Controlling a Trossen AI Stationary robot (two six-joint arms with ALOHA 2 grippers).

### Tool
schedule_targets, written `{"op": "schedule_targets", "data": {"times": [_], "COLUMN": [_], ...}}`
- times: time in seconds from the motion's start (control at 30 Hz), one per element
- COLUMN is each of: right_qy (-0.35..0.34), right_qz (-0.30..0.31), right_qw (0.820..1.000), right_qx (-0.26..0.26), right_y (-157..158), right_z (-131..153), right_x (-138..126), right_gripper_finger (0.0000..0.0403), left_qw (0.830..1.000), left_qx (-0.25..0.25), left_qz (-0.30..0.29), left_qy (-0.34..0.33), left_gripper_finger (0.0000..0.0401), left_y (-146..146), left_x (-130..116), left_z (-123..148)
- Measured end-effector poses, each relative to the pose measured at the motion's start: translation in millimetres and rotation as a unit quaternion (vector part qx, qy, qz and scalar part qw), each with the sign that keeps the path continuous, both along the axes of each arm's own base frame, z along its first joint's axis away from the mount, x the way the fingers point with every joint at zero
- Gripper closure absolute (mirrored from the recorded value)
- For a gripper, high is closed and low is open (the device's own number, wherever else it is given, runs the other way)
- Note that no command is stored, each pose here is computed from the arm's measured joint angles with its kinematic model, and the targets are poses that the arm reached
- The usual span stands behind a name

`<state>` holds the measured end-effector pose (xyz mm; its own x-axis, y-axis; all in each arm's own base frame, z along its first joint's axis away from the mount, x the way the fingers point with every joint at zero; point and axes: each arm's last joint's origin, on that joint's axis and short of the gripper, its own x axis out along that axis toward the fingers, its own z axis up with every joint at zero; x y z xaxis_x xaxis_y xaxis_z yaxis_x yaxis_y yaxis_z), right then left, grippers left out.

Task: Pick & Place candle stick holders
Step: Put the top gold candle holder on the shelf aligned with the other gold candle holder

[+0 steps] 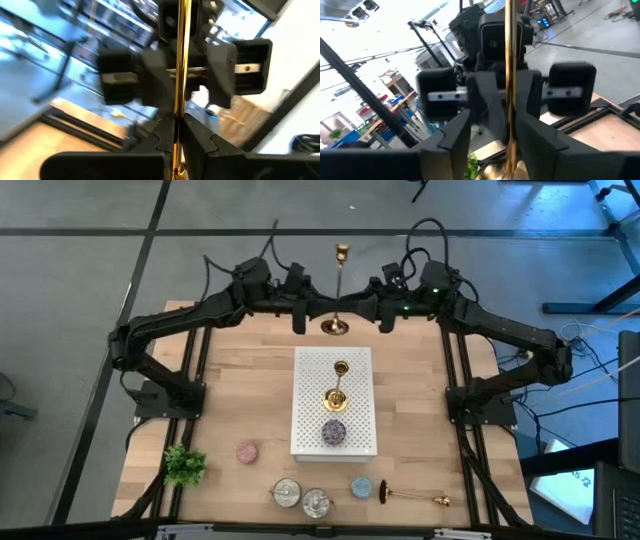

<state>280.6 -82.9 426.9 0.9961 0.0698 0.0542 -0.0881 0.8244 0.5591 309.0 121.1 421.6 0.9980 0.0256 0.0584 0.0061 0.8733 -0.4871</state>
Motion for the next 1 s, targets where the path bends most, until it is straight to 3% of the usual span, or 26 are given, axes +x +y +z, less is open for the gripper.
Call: {"op": "schedule_targets", "data": {"times": [0.17, 0.33, 0.47, 0.63, 0.83, 1.0], "right_qy": [-0.022, -0.033, -0.013, 0.022, 0.013, 0.002], "right_qz": [0.014, 0.006, 0.002, -0.025, -0.011, 0.007], "right_qw": [1.0, 0.999, 0.998, 0.997, 0.997, 0.997], "right_qx": [0.002, -0.039, -0.069, -0.071, -0.069, -0.074], "right_y": [7, 16, 27, 38, 51, 59], "right_z": [14, 28, 32, 32, 37, 40], "right_x": [-17, -44, -66, -88, -101, -108], "right_gripper_finger": [0.0232, 0.0237, 0.0241, 0.0241, 0.0241, 0.0241], "left_qw": [0.997, 0.992, 0.991, 0.987, 0.989, 0.99], "left_qx": [0.058, 0.112, 0.117, 0.113, 0.123, 0.083], "left_qz": [0.033, 0.013, -0.028, -0.057, 0.016, 0.112], "left_qy": [0.027, 0.055, 0.066, 0.098, 0.078, -0.031], "left_gripper_finger": [0.0389, 0.0389, 0.0389, 0.0389, 0.0389, 0.0389], "left_y": [-4, -18, -40, -74, -116, -145], "left_x": [-29, -63, -87, -101, -103, -104], "left_z": [13, 26, 34, 35, 25, 0]}}
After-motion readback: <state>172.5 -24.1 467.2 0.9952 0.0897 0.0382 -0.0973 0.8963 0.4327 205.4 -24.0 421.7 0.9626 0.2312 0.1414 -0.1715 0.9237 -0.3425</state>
